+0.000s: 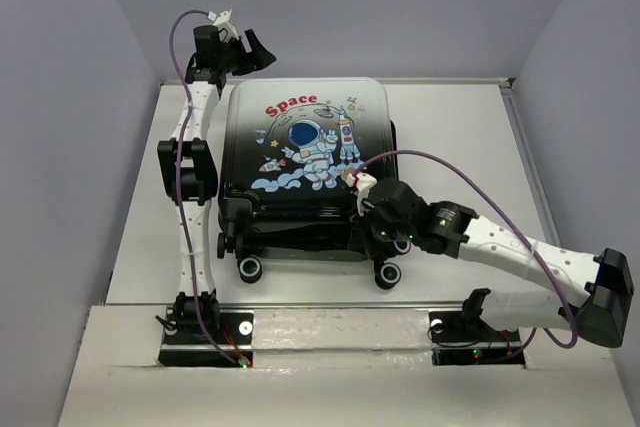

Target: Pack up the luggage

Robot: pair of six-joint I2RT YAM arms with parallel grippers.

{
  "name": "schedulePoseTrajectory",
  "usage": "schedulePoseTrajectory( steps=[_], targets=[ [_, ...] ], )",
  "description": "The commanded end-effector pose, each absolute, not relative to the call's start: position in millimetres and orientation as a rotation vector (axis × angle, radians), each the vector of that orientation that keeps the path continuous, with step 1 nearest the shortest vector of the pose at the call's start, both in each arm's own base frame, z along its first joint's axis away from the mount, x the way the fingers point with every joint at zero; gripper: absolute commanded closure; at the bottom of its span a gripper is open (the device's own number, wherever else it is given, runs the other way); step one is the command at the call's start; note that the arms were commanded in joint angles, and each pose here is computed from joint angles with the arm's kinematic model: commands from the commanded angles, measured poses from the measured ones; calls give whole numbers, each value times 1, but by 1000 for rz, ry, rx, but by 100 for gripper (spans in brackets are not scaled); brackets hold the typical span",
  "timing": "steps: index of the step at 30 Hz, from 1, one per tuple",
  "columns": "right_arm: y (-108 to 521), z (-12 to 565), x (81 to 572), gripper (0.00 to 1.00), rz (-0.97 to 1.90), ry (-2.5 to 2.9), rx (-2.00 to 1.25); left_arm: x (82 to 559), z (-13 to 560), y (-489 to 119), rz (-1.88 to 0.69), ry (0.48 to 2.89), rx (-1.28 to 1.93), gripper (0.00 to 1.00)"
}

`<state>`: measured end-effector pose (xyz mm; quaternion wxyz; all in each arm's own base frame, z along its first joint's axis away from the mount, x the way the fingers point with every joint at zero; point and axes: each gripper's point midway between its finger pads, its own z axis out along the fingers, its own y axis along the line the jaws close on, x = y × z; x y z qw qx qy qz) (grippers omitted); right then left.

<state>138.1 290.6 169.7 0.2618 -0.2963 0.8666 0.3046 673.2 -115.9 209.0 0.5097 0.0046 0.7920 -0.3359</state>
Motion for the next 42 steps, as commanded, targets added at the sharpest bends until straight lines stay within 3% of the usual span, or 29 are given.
schedulePoseTrajectory(
  steps=[1, 8, 10, 22, 24, 28, 30, 31, 34, 36, 37, 40, 42],
  targets=[
    [287, 166, 173, 93, 669, 2301, -628, 667, 244, -154, -864, 1775, 249, 16],
    [253, 152, 208, 93, 397, 2265, -407, 618, 200, -171, -975, 1891, 364, 21],
    [249, 156, 218, 93, 374, 2237, -361, 603, 213, -165, -926, 1881, 398, 21],
    [240, 221, 326, 93, 578, 2018, -288, 490, 171, -121, -737, 2081, 37, 26],
    [260, 251, 340, 93, 694, 1961, -350, 465, 146, -107, -657, 2171, -139, 28],
    [315, 265, 374, 93, 919, 1964, -455, 404, 152, -105, -567, 2191, -219, 28],
    [338, 308, 390, 93, 1016, 1885, -467, 366, 142, -107, -571, 2222, -234, 28],
    [344, 285, 392, 93, 1033, 1946, -473, 356, 125, -109, -573, 2266, -239, 28],
    [372, 310, 431, 92, 1089, 1943, -496, 313, 131, -121, -651, 2235, -238, 27],
    [377, 340, 433, 80, 1113, 1899, -507, 298, 134, -127, -692, 2214, -257, 27],
    [377, 346, 445, 60, 1104, 1905, -507, 288, 140, -130, -722, 2178, -258, 26],
    [367, 341, 451, 31, 1069, 1954, -521, 275, 155, -139, -770, 2102, -291, 22],
    [354, 334, 445, 26, 989, 1981, -550, 272, 161, -138, -769, 2079, -293, 21]
  ],
)
